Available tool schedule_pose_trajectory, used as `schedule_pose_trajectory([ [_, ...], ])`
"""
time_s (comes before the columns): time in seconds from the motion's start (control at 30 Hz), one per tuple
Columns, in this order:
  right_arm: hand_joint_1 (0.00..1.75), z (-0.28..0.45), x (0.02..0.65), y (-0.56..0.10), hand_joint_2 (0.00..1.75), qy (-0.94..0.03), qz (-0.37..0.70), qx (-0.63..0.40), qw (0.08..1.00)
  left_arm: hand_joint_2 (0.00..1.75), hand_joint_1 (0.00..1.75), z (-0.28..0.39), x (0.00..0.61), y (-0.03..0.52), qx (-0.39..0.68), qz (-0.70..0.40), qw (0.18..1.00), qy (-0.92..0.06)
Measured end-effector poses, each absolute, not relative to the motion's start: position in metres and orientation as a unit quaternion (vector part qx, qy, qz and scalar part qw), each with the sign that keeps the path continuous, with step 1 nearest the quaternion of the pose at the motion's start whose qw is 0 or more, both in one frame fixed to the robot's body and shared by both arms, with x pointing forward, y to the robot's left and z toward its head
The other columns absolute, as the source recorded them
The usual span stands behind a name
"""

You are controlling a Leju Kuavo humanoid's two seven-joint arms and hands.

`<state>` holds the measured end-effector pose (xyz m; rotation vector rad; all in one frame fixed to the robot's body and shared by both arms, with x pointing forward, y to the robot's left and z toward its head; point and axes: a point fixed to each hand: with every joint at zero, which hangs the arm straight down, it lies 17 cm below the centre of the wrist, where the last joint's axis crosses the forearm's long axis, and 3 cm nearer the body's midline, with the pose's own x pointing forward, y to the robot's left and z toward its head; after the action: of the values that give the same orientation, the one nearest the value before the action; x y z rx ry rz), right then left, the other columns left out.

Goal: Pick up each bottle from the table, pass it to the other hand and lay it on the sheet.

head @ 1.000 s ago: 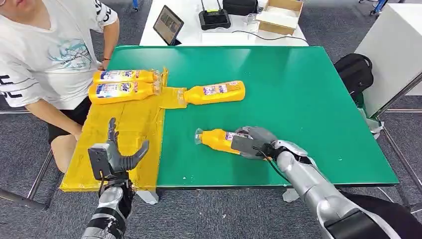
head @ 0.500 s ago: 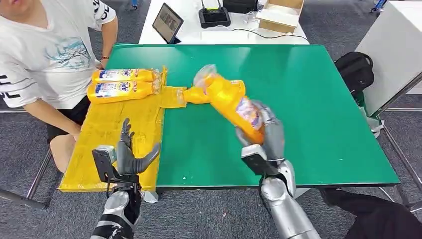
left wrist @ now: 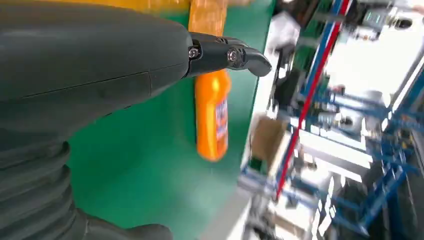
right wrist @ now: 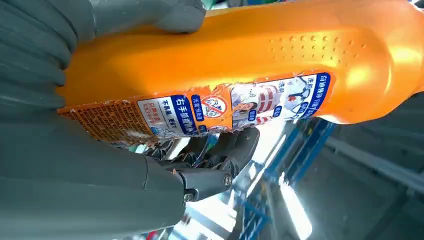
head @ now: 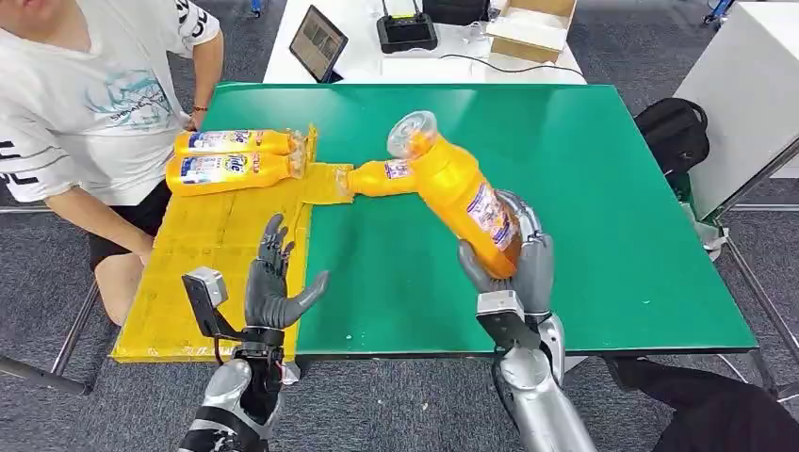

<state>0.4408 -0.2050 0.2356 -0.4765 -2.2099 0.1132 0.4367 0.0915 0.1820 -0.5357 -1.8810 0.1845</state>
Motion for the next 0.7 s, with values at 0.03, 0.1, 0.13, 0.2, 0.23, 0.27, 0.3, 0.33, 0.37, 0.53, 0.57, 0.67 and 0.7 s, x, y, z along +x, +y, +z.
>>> schedule_pose_trajectory([
  [0.03,1.75,0.233,0.44,-0.199,1.75,-0.886,0.049,-0.177,0.426,1.75,0.0,0.185,0.435,0.086,-0.24,0.075,0.553,-0.795],
  [0.1,1.75,0.229,0.438,-0.192,1.75,-0.887,0.052,-0.164,0.429,1.75,0.0,0.189,0.432,0.08,-0.25,0.071,0.549,-0.794],
  [0.13,1.75,0.227,0.437,-0.189,1.75,-0.887,0.051,-0.16,0.431,1.75,0.0,0.191,0.431,0.078,-0.254,0.069,0.547,-0.794],
  [0.2,1.75,0.224,0.437,-0.184,1.75,-0.886,0.054,-0.15,0.435,1.75,0.0,0.193,0.43,0.075,-0.262,0.069,0.545,-0.793],
  [0.23,1.75,0.222,0.437,-0.18,1.75,-0.886,0.057,-0.143,0.438,1.75,0.0,0.195,0.428,0.073,-0.267,0.067,0.544,-0.792],
  [0.27,1.75,0.22,0.437,-0.175,1.75,-0.885,0.061,-0.134,0.441,1.75,0.0,0.196,0.427,0.071,-0.275,0.067,0.543,-0.791],
  [0.3,1.75,0.217,0.437,-0.169,1.75,-0.884,0.064,-0.124,0.445,1.75,0.0,0.198,0.426,0.068,-0.282,0.064,0.541,-0.79],
  [0.33,1.75,0.213,0.436,-0.16,1.75,-0.884,0.068,-0.112,0.45,1.75,0.0,0.198,0.424,0.065,-0.288,0.062,0.541,-0.788],
  [0.37,1.75,0.21,0.435,-0.154,1.75,-0.883,0.071,-0.104,0.452,1.75,0.0,0.199,0.423,0.062,-0.292,0.059,0.541,-0.787],
  [0.53,1.75,0.2,0.433,-0.11,1.75,-0.881,0.096,-0.061,0.46,1.75,0.0,0.202,0.418,0.048,-0.311,0.049,0.539,-0.781],
  [0.57,1.75,0.197,0.431,-0.098,1.75,-0.879,0.102,-0.05,0.463,1.75,0.0,0.204,0.417,0.045,-0.316,0.046,0.538,-0.78],
  [0.67,1.75,0.191,0.426,-0.074,1.75,-0.876,0.115,-0.03,0.467,1.75,0.0,0.206,0.414,0.038,-0.322,0.042,0.536,-0.779],
  [0.7,1.75,0.19,0.427,-0.071,1.75,-0.875,0.117,-0.027,0.468,1.75,0.0,0.206,0.414,0.038,-0.323,0.042,0.536,-0.779],
])
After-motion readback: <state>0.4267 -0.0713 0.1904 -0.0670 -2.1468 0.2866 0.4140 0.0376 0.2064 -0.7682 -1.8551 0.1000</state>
